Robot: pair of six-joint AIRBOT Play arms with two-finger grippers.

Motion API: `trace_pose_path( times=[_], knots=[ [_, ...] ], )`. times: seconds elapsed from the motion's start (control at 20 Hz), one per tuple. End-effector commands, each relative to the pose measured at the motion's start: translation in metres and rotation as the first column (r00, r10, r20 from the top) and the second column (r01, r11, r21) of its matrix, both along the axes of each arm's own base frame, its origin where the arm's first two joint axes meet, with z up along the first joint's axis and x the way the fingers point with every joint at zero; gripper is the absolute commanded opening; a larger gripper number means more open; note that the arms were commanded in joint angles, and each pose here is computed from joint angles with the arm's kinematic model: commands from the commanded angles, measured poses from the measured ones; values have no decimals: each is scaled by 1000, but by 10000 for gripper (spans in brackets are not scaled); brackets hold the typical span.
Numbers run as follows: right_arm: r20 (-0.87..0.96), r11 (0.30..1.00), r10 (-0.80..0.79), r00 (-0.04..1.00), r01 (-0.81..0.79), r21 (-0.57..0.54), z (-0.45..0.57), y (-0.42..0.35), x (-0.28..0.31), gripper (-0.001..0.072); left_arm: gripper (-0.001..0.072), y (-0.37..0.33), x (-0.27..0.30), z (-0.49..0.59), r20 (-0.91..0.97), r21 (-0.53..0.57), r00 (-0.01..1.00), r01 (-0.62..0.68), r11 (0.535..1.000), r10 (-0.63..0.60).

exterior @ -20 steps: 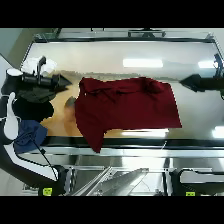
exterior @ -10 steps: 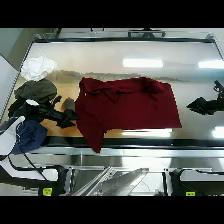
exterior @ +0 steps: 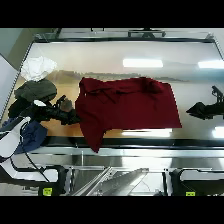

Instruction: Fold the shirts.

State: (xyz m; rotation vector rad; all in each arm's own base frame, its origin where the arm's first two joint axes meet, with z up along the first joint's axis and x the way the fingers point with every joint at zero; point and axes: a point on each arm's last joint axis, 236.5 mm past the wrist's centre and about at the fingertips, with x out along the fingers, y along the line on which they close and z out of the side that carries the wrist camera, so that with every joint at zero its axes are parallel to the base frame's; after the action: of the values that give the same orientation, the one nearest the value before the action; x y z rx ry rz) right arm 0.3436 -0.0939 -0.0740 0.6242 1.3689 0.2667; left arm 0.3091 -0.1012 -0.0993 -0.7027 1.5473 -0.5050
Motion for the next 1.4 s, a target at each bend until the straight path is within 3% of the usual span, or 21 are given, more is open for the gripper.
trace_pose_path(
  times=[0.0, 0.45, 0.5, 0.6, 0.65, 0.8, 0.9, 1.0, 1.1, 1.25, 1.35],
  knots=[
    [-76, 999, 28, 997, -25, 40, -19, 12, -22, 383, 18, -6, 17, 19, 52, -19, 998, 27, 999, -26],
    [-206, 985, 103, 973, -71, 156, -56, 64, -54, 380, 19, -7, 17, 22, 54, -26, 998, 34, 999, -32],
    [-200, 982, 113, 973, -79, 169, -56, 72, -51, 337, 18, -9, 18, 24, 54, -36, 998, 30, 999, -28],
    [-143, 969, 137, 980, -102, 224, -42, 90, -38, 60, 18, -10, 20, 30, 60, -47, 998, 39, 998, -36],
    [-111, 961, 142, 984, -110, 253, -31, 96, -29, 18, 18, -11, 24, 38, 73, -54, 996, 54, 997, -50],
    [24, 949, 138, 990, -140, 281, 23, 102, -2, 18, 18, -19, 40, 88, 161, -114, 983, 111, 987, -92],
    [208, 946, 127, 970, -181, 268, 88, 106, 22, 17, 19, -32, 58, 153, 331, -182, 940, 154, 971, -87],
    [435, 959, 99, 895, -203, 200, 174, 107, 41, 17, 19, -42, 67, 237, 541, -230, 839, 214, 949, -58],
    [674, 971, 73, 735, -206, 120, 284, 111, 40, 17, 19, -44, 58, 335, 741, -250, 672, 276, 928, 0],
    [931, 997, 46, 363, -69, -22, 447, 115, 0, 17, 20, -34, 11, 489, 952, -215, 282, 330, 919, 122],
    [985, 989, 103, 142, 90, -116, 520, 120, -38, 17, 21, -23, -33, 566, 990, -141, 24, 287, 948, 140]
  ],
)
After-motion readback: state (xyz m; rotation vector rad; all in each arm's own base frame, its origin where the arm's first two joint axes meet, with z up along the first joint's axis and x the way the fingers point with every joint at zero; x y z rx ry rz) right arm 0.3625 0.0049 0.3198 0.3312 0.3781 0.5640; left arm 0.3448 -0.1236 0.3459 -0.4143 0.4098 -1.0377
